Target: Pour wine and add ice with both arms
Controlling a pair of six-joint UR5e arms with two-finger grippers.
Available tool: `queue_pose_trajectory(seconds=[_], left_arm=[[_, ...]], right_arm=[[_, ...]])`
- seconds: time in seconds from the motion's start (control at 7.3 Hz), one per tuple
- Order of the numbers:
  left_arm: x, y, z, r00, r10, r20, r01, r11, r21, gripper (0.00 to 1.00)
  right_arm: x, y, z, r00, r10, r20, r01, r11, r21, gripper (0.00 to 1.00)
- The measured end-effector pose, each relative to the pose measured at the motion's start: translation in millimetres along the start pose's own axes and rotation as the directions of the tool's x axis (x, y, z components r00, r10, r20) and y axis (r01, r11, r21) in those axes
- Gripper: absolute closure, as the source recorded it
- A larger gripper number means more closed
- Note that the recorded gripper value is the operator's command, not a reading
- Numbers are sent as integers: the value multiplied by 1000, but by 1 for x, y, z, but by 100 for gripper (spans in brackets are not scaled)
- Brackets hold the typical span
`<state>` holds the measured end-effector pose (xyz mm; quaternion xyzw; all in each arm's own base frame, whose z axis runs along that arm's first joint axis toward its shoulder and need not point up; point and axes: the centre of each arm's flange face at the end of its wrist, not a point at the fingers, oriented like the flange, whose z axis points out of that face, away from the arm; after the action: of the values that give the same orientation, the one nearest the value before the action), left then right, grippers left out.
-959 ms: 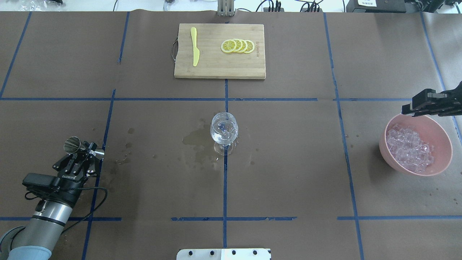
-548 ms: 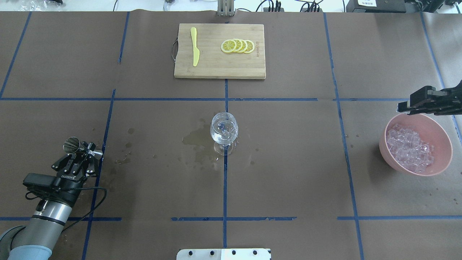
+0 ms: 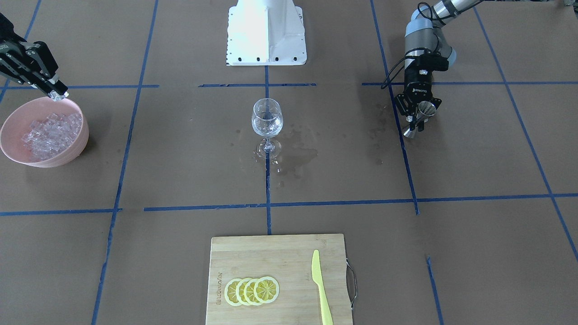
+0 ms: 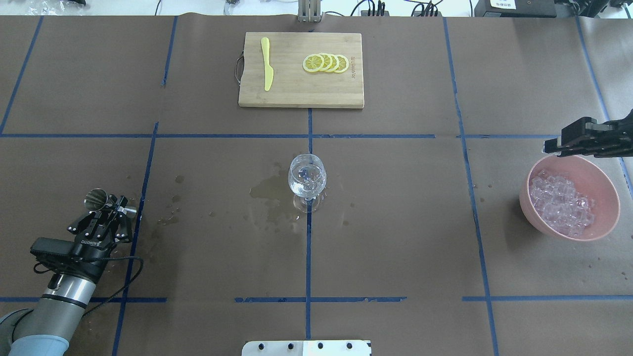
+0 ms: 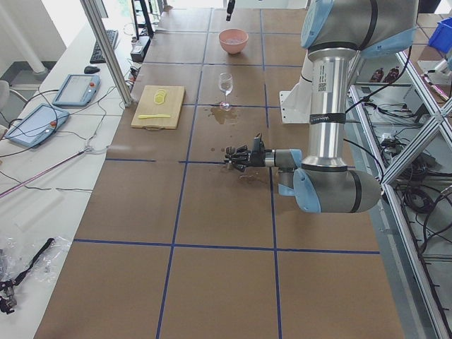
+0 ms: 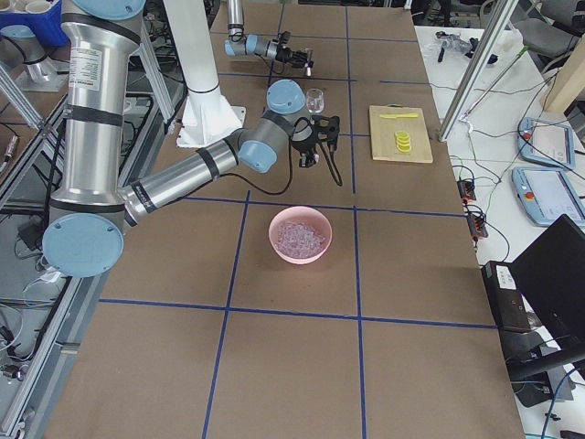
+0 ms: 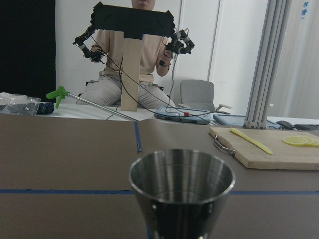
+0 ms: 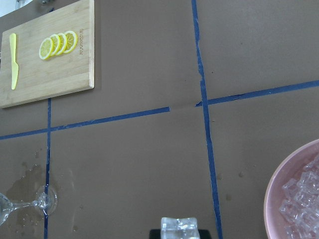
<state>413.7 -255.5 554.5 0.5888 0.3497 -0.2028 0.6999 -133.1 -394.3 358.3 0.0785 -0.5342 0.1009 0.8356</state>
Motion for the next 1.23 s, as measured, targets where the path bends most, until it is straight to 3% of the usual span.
queue_pose_trajectory(seconds=[0.14, 0.82, 0.96, 1.1, 1.23], left_arm=[[0, 0, 0, 1000, 2, 0, -2, 1000, 0, 78], [-3, 0, 0, 999, 34, 3, -34, 999, 0, 48], [-3, -1, 0, 999, 37, 2, -37, 999, 0, 38], [-3, -1, 0, 999, 42, 2, -42, 999, 1, 6], [-3, -3, 1, 998, 58, 2, -58, 998, 1, 0]], right_arm=[[0, 0, 0, 1000, 0, 0, 0, 1000, 0, 100], [1, 0, 1, 1000, 2, -2, -2, 1000, -1, 100], [1, 0, 1, 1000, 2, -2, -2, 1000, -1, 100], [1, 0, 1, 1000, 2, -2, -2, 1000, -1, 100], [1, 0, 1, 1000, 2, -2, -2, 1000, -1, 100]])
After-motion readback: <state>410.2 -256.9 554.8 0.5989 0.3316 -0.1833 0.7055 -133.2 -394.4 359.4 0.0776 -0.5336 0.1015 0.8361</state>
